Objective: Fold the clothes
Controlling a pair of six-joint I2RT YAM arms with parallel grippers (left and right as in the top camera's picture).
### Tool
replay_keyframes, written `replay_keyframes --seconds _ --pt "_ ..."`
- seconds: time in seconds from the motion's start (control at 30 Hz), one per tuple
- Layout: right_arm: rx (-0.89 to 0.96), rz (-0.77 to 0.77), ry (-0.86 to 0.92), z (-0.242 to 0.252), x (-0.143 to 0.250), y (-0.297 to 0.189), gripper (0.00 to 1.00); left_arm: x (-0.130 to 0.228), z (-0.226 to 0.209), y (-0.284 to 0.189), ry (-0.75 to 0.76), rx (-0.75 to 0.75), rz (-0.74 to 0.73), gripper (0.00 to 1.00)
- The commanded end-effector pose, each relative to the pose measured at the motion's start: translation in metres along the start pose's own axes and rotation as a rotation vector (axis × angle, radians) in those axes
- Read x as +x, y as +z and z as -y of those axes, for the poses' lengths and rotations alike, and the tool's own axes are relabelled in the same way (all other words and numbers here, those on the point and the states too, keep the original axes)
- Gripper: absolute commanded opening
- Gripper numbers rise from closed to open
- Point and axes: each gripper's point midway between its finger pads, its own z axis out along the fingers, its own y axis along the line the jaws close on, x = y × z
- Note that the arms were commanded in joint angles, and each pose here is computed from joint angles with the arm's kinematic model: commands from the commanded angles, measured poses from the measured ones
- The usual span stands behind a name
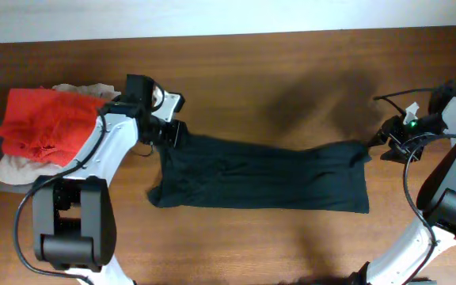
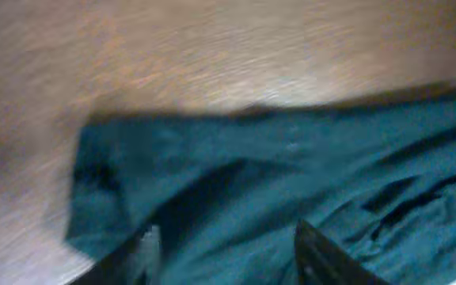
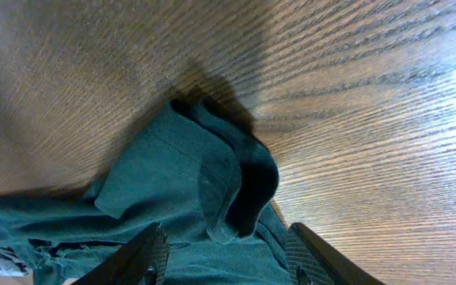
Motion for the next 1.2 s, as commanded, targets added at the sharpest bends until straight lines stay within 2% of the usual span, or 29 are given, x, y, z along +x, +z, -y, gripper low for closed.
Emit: replay_keyframes --seconds 0.0,0.2,0.4,0.43,0.47,0.5,0.57,0.7,0.9,1.03,1.07,1.17 --pt "-0.014 0.015 -0.019 -0.005 0.001 -0.006 0.53 0.011 -0.031 -0.010 -0.116 -0.080 -0.027 0.60" --pt "-0.014 0.017 -0.019 -0.005 0.001 -0.006 0.53 0.039 -0.038 0.005 -0.183 -0.030 -0.121 0.60" --pt "-0.014 0.013 0.023 -0.005 0.002 -0.006 0.51 0.048 -0.024 0.022 -0.140 -0.020 -0.175 0.59" --pt "-0.019 0.005 0.042 -0.006 0.004 -0.006 0.44 0.047 -0.020 0.024 -0.129 -0.018 -0.175 0.53" --pt "-0.041 -0.008 0.046 -0.010 0.007 -0.006 0.25 0.045 -0.016 0.025 -0.112 -0.022 -0.174 0.47" --pt "-0.059 -0.014 0.035 -0.014 0.008 -0.006 0.13 0.043 -0.014 0.025 -0.105 -0.021 -0.169 0.42" --pt "-0.107 -0.018 0.001 -0.023 0.009 -0.006 0.04 0.034 -0.011 0.023 -0.090 -0.022 -0.149 0.40" --pt "-0.137 -0.039 -0.010 -0.035 0.015 -0.005 0.04 0.008 -0.008 0.001 -0.071 -0.040 -0.101 0.37" --pt "-0.065 -0.086 -0.073 -0.059 0.030 0.012 0.04 -0.033 0.006 -0.040 0.003 -0.069 -0.008 0.39" --pt "0.203 -0.038 0.037 -0.047 0.030 0.025 0.04 -0.028 0.016 -0.033 0.069 -0.098 -0.038 0.38" --pt "0.284 -0.015 0.038 -0.047 0.031 0.029 0.04 -0.022 0.016 -0.028 0.079 -0.120 -0.060 0.33" --pt "0.338 -0.014 -0.007 -0.058 0.040 0.041 0.04 -0.011 0.018 -0.020 0.094 -0.143 -0.095 0.27"
